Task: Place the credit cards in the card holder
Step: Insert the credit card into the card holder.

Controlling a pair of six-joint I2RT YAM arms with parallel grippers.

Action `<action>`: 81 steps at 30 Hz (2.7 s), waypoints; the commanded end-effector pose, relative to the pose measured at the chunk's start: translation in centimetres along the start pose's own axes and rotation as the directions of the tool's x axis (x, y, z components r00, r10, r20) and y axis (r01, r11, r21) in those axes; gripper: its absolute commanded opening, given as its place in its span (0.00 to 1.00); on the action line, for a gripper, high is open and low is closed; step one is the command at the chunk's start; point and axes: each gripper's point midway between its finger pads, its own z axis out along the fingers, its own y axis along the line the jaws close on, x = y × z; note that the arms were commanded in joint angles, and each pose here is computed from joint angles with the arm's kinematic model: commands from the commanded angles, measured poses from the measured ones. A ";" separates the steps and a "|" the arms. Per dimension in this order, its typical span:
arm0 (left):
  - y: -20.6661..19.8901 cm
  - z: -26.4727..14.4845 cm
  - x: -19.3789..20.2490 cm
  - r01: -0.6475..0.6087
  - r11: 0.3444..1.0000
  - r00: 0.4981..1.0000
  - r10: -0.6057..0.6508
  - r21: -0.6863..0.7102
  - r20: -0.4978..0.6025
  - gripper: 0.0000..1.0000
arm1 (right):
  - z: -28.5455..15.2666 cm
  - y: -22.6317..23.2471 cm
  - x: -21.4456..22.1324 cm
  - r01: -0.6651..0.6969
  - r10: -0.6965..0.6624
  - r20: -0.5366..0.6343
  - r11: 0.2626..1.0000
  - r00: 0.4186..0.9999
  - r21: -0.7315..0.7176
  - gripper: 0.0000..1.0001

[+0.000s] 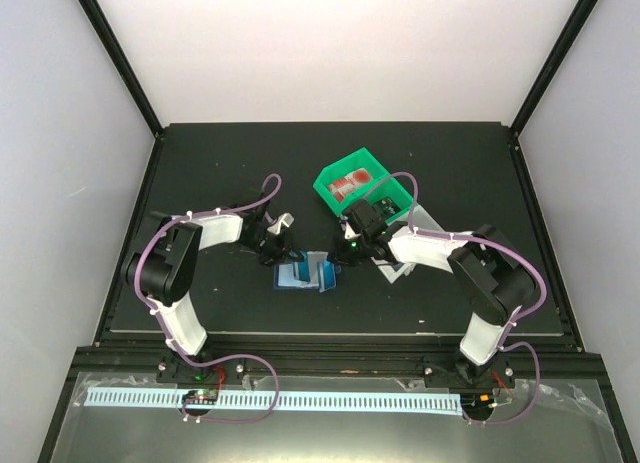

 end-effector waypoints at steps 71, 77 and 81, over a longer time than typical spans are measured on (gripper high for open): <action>0.7 0.3 1.4 -0.028 0.993 0.999 0.032 -0.114 0.040 0.73 | -0.1 -3.3 0.9 -0.028 0.029 -0.002 0.990 1.000 0.136 0.01; 1.0 -1.0 1.5 -0.046 0.973 0.995 0.064 -0.226 0.072 0.97 | 0.1 -3.3 1.0 -0.033 0.034 -0.007 0.991 0.999 0.131 0.01; 1.3 -1.5 1.8 -0.048 0.959 0.993 0.075 -0.278 0.088 0.97 | 0.0 -3.3 1.0 -0.028 0.030 -0.008 0.991 1.000 0.131 0.01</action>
